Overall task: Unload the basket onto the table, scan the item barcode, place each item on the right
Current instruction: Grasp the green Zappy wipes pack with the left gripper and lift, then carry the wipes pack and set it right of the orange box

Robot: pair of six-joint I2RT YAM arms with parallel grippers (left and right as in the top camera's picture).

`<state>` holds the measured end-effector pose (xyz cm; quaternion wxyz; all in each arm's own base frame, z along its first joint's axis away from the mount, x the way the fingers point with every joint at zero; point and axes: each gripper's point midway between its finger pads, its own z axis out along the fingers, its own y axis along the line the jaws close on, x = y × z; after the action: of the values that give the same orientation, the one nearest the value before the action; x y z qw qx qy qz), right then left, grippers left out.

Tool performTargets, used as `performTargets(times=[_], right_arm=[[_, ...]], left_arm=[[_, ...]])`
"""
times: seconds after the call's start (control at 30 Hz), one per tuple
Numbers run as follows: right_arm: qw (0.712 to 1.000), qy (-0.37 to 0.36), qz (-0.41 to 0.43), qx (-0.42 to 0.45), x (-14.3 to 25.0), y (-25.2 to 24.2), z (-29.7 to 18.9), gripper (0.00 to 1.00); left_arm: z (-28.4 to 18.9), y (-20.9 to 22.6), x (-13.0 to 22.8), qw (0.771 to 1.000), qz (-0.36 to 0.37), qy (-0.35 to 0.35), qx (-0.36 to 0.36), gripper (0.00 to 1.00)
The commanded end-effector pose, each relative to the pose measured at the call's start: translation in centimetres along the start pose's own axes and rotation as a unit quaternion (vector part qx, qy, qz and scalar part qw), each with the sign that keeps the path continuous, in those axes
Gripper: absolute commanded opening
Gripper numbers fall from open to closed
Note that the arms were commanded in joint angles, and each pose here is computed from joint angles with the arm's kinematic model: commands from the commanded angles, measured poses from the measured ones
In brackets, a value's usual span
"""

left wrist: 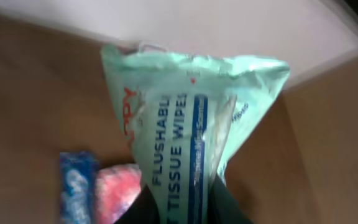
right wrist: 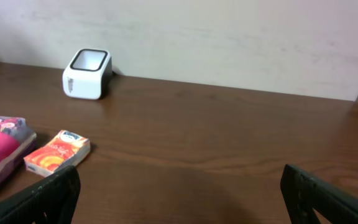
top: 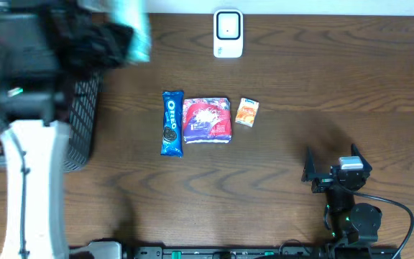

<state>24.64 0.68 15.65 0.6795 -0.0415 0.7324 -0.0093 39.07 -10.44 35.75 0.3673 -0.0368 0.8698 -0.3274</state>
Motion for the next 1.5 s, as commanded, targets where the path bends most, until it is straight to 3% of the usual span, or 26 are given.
performTargets(times=[0.0, 0.27, 0.43, 0.6, 0.87, 0.93, 1.03, 1.1, 1.17, 1.33, 1.47], right_arm=[[1.0, 0.002, -0.005, -0.006, 0.1, 0.2, 0.0, 0.99], [1.0, 0.002, -0.005, -0.006, 0.1, 0.2, 0.0, 0.99], [1.0, 0.002, -0.005, -0.006, 0.1, 0.2, 0.0, 0.99], [1.0, 0.002, -0.005, -0.006, 0.1, 0.2, 0.0, 0.99], [1.0, 0.002, -0.005, -0.006, 0.1, 0.2, 0.0, 0.99], [1.0, 0.002, -0.005, -0.006, 0.1, 0.2, 0.0, 0.99], [1.0, 0.002, -0.005, -0.006, 0.1, 0.2, 0.0, 0.99], [1.0, 0.002, -0.005, -0.006, 0.1, 0.2, 0.0, 0.99], [1.0, 0.002, -0.005, -0.006, 0.1, 0.2, 0.0, 0.99], [1.0, 0.002, -0.005, -0.006, 0.1, 0.2, 0.0, 0.99], [1.0, 0.002, -0.005, -0.006, 0.1, 0.2, 0.0, 0.99]], left_arm=[[4.3, -3.2, 4.7, 0.994, 0.0, 0.098, 0.042, 0.07], [15.1, -7.4, 13.8, 0.971, 0.02, 0.23, 0.07, 0.07], [20.4, -6.9, 18.0, 0.967, 0.003, 0.255, 0.022, 0.07], [23.2, -6.1, 21.7, 0.96, -0.012, 0.28, -0.019, 0.07], [24.8, -7.9, 24.3, 0.957, -0.004, 0.29, -0.003, 0.07], [24.8, -8.5, 24.5, 0.957, 0.002, 0.289, 0.004, 0.17], [24.9, -9.1, 24.7, 0.958, 0.007, 0.287, 0.011, 0.61], [24.9, -9.1, 24.7, 0.958, 0.007, 0.287, 0.011, 0.72], [25.0, -8.9, 24.4, 0.959, 0.005, 0.284, 0.011, 0.76], [25.0, -8.0, 23.1, 0.962, -0.004, 0.274, 0.007, 0.77], [23.4, -8.1, 19.9, 0.968, 0.005, 0.25, 0.031, 0.77]])
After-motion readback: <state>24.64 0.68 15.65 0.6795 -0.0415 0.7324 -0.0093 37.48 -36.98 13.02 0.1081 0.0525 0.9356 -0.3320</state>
